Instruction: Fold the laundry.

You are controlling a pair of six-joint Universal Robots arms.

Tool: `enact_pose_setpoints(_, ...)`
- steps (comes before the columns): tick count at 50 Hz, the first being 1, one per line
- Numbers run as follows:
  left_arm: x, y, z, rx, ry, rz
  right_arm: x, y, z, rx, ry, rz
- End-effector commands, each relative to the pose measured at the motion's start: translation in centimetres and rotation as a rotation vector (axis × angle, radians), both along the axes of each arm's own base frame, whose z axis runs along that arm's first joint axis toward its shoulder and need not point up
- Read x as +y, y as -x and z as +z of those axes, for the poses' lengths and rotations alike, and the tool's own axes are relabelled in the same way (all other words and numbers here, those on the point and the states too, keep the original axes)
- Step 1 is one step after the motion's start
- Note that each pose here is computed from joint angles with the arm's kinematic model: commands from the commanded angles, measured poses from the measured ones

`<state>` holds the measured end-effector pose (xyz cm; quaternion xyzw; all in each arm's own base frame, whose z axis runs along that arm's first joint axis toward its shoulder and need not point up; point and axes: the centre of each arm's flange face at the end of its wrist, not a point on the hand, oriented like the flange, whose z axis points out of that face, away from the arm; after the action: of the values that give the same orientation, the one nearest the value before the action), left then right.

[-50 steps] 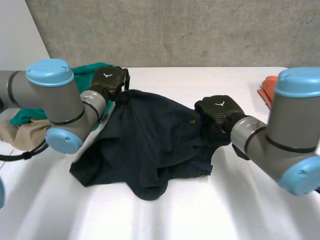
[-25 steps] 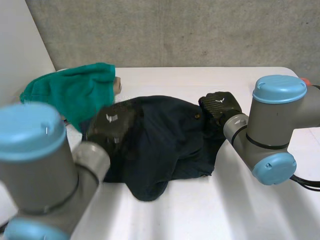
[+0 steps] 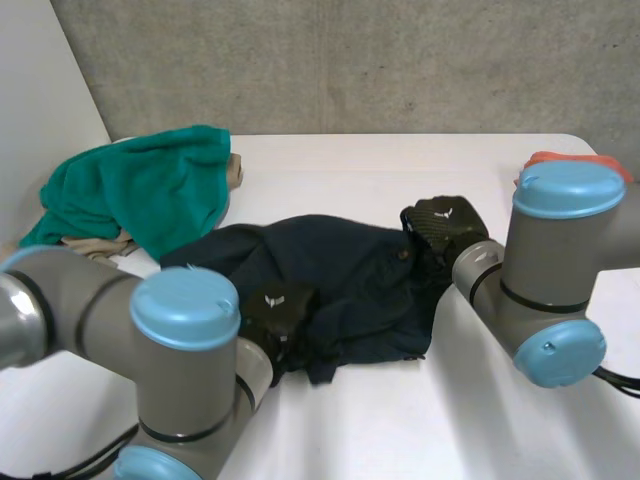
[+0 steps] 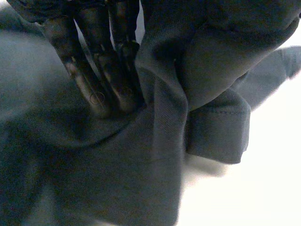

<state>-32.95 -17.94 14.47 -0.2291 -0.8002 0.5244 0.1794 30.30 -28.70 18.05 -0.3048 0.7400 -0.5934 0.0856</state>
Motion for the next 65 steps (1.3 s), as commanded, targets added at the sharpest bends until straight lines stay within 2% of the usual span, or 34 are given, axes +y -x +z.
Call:
enact_pose_setpoints(1, -2.4, -2.6, 11.4, 0.197, 0.253, 0.1, 2.1, 0.8, 5.8, 0.189, 0.174, 0.098)
enact_pose_setpoints(4, -3.4, -4.8, 15.8, 0.22, 0.368, 0.157, 3.1, 1.3, 7.6, 0.273, 0.215, 0.134)
enact_pose_setpoints(8, -2.4, -6.4, 20.3, 0.201, 0.473, 0.167, 4.8, 1.9, 12.1, 0.344, 0.319, 0.163)
enact_pose_setpoints(13, -0.7, -7.4, 24.2, 0.226, 0.545, 0.167, 6.9, 3.0, 17.3, 0.317, 0.398, 0.145)
enact_pose_setpoints(19, 3.3, -9.6, 32.0, 0.351, 0.716, 0.148, 10.7, 5.2, 24.8, 0.232, 0.561, 0.104)
enact_pose_setpoints(23, 5.1, -10.5, 35.7, 0.428, 0.828, 0.125, 11.8, 5.8, 26.8, 0.174, 0.604, 0.085)
enact_pose_setpoints(26, 4.9, -10.5, 36.3, 0.436, 0.845, 0.129, 11.5, 6.0, 26.9, 0.167, 0.599, 0.072)
enact_pose_setpoints(31, 2.7, -9.3, 34.5, 0.391, 0.787, 0.127, 8.5, 6.0, 25.1, 0.158, 0.509, 0.038)
enact_pose_setpoints(39, -6.2, -4.5, 25.5, 0.234, 0.572, 0.118, 1.8, 4.6, 18.6, 0.187, 0.298, 0.022)
enact_pose_setpoints(43, -10.4, -2.6, 22.3, 0.214, 0.598, 0.109, -2.0, 3.5, 14.5, 0.177, 0.228, 0.008)
enact_pose_setpoints(48, -15.0, -0.1, 19.6, 0.224, 0.742, 0.087, -6.3, 2.1, 10.1, 0.128, 0.27, -0.053)
enact_pose_setpoints(51, -17.7, 1.3, 18.2, 0.217, 0.86, 0.094, -9.3, 1.1, 7.6, 0.071, 0.395, -0.148)
enact_pose_setpoints(57, -21.2, 3.4, 14.0, 0.127, 0.937, 0.086, -12.0, 0.4, 3.2, 0.079, 0.492, -0.209)
enact_pose_setpoints(59, -21.6, 3.6, 13.6, 0.127, 0.941, 0.085, -12.5, 0.3, 2.8, 0.1, 0.526, -0.224)
enact_pose_setpoints(65, -21.6, 3.7, 13.1, 0.121, 0.926, 0.097, -12.0, 0.5, 5.6, 0.083, 0.583, -0.25)
